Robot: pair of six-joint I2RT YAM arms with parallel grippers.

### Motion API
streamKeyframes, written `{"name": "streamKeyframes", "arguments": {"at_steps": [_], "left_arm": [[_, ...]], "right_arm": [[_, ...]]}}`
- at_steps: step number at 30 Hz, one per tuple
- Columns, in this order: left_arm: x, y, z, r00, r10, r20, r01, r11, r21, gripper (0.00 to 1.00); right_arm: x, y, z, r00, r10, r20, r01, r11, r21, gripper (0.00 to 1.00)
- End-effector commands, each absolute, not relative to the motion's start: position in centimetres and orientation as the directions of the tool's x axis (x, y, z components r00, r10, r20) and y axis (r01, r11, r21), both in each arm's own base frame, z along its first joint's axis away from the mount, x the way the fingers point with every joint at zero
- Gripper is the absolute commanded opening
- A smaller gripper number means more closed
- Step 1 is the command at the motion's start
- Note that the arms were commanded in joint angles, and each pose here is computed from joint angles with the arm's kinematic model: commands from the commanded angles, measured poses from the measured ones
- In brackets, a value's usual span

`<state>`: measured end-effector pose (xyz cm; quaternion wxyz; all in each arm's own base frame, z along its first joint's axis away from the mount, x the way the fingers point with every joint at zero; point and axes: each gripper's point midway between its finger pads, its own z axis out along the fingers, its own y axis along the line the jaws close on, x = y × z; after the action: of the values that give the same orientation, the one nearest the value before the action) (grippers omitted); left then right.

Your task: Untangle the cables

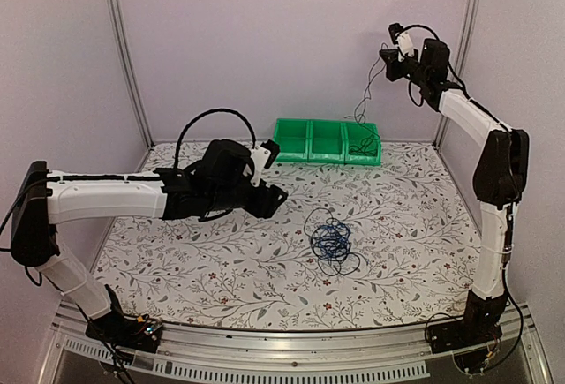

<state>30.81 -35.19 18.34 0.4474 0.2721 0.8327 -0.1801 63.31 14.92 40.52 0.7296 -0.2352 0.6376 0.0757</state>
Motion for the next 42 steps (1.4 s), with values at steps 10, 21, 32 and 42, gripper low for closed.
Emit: {"name": "streamKeyframes", "arguments": {"at_steps": [10, 21, 32, 42], "left_arm": [[31.2, -35.1, 18.4, -0.471, 0.281, -0.836, 0.605, 0.792, -0.075, 0.67], [31.0, -35.1, 18.0, -0.488, 0.283, -0.826, 0.603, 0.793, -0.084, 0.67], [29.7, -34.4, 17.3, -0.552, 0.284, -0.784, 0.584, 0.803, -0.121, 0.66], [28.1, -33.0, 17.7, -0.595, 0.282, -0.753, 0.542, 0.832, -0.117, 0.66]], "right_arm": [[65.6, 14.2, 34.6, 0.070, -0.217, -0.974, -0.375, 0.899, -0.227, 0.00], [66.0, 15.2, 28.6, -0.040, -0.245, -0.969, -0.464, 0.863, -0.199, 0.00], [67.6, 15.7, 20.3, -0.176, -0.251, -0.952, -0.496, 0.858, -0.135, 0.00], [68.8, 16.6, 12.5, -0.242, -0.311, -0.919, -0.524, 0.839, -0.146, 0.00]]}}
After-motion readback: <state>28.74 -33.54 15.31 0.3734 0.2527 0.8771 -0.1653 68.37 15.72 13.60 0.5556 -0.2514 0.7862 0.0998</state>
